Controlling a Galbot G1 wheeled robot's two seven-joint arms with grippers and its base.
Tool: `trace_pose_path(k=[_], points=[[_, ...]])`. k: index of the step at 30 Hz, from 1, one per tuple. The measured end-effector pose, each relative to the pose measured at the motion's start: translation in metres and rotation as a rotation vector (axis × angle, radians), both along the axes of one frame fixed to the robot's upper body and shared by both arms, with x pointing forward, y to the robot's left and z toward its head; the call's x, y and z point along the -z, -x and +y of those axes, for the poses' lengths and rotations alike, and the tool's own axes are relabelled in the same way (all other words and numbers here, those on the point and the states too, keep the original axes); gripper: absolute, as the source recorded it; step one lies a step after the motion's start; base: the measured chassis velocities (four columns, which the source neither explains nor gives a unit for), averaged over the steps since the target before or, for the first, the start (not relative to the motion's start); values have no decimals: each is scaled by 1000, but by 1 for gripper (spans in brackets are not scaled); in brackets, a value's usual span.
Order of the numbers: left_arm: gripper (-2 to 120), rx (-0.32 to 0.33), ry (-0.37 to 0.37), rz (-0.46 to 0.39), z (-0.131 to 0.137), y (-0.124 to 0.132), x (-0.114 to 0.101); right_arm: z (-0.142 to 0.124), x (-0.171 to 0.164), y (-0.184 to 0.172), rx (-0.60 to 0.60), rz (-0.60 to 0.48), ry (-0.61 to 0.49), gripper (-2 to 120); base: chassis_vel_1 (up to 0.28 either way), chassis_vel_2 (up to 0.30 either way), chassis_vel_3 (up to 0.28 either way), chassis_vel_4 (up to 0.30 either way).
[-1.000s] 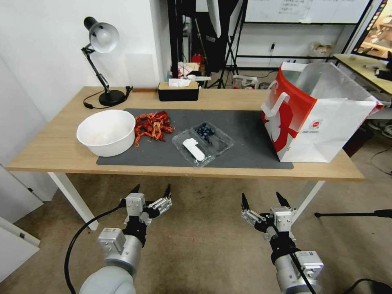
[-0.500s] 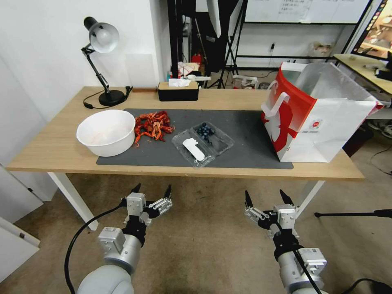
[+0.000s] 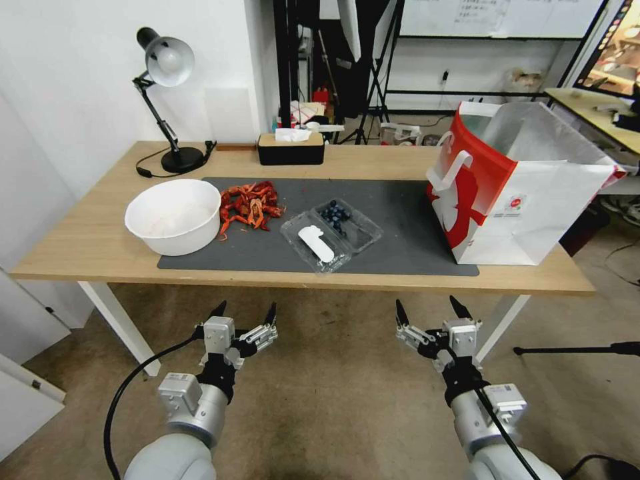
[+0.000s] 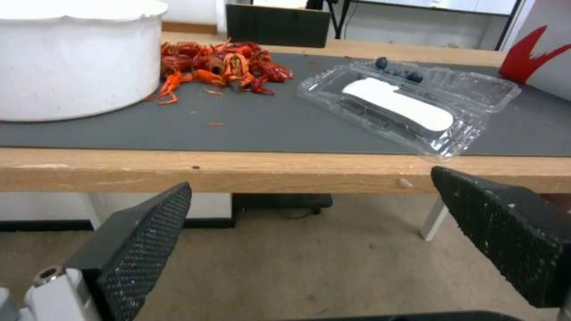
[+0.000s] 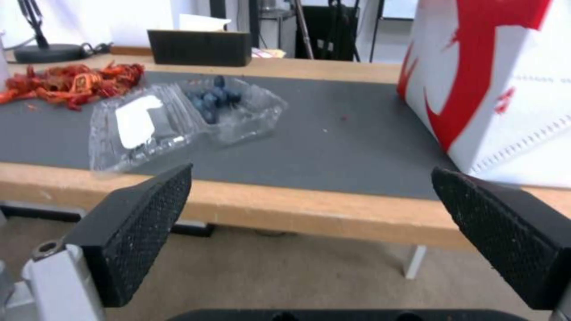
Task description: Close the takeout container lid, then place the container into the takeout bag.
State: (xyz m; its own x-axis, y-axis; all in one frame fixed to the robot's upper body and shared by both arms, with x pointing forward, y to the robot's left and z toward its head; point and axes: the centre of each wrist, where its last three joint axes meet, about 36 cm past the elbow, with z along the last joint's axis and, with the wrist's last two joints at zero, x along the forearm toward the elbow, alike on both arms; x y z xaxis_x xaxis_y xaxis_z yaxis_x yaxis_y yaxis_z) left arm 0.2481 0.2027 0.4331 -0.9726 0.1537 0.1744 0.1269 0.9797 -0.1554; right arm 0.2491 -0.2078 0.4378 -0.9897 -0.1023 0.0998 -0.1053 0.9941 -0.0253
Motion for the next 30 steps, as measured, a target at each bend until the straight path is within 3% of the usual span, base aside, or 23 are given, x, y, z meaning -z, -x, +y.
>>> trace_pose_path(k=[14, 30], points=[[100, -21, -9, -8, 2, 6, 3, 0, 6, -64, -58, -41, 45, 100, 0, 0, 0, 0], [100, -42, -12, -15, 3, 6, 9, 12, 13, -121, -76, 42, 129, 100, 0, 0, 0, 0]])
